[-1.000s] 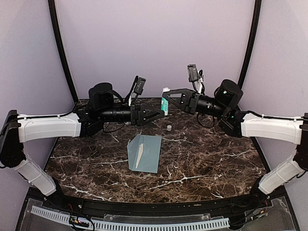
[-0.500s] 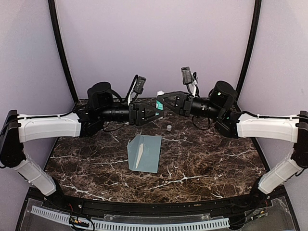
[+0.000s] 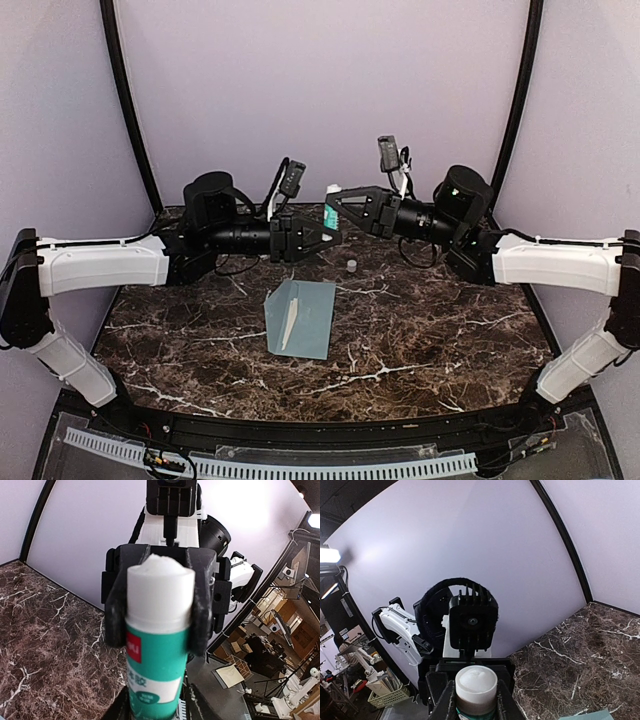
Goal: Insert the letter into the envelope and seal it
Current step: Unscrew the solid glue.
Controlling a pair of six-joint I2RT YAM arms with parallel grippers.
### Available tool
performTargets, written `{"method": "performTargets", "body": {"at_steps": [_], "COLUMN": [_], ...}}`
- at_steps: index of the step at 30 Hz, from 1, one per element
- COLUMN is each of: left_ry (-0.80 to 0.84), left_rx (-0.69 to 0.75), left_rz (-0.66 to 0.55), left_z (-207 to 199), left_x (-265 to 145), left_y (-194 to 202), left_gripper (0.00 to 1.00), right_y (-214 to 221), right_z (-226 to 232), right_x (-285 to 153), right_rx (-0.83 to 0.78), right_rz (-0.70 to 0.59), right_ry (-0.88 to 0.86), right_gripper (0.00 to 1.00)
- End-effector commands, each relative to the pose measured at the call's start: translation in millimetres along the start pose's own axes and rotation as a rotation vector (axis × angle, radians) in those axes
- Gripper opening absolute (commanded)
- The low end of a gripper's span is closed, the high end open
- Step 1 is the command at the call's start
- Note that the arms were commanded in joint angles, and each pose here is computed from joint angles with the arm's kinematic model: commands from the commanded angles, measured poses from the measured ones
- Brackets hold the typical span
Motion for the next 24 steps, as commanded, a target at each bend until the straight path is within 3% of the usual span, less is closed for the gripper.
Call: {"method": "performTargets", "body": {"at_steps": [1,14,20,24], "left_ry": [0.009,0.000,-0.003,-0.007], "left_rx": [0.013,-0.003,0.000,-0.005], "left_rz": [-0.001,0.005,-0.002,0.000], "left_z": [-3.2,0.3,-0.5,1.3], "left_x": [-0.4,-0.7,-1.4,-1.1], "left_y": [1.7,5.3,3.6,4.8], "left_gripper": [0.32,0.33,0.21,0.18], "right_y": [-19.9,-19.7,-18.0,-18.6], "right_z": [7.3,2.5,1.9,0.4], "right_x": [-0.2,-4.6,-5.4,-7.3], "right_rx": [-0.048,-0.065,-0.066,-0.071], "right_rz": [-0.054,-0.049,-0.045,-0.049], "right_ry": [-0.001,0.049,0.054,0.071], "right_gripper": [0.00,0.00,0.00,0.00]}}
Point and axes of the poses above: each gripper's point midway between its finger pads, its own x axis out along the fingers, its own z axis along the line the jaws close on, y = z × x, the point moved 1 cm from there along -x, back along the fingers, and after that the axes turned 14 degrees about -x, right-handed, at the moved point
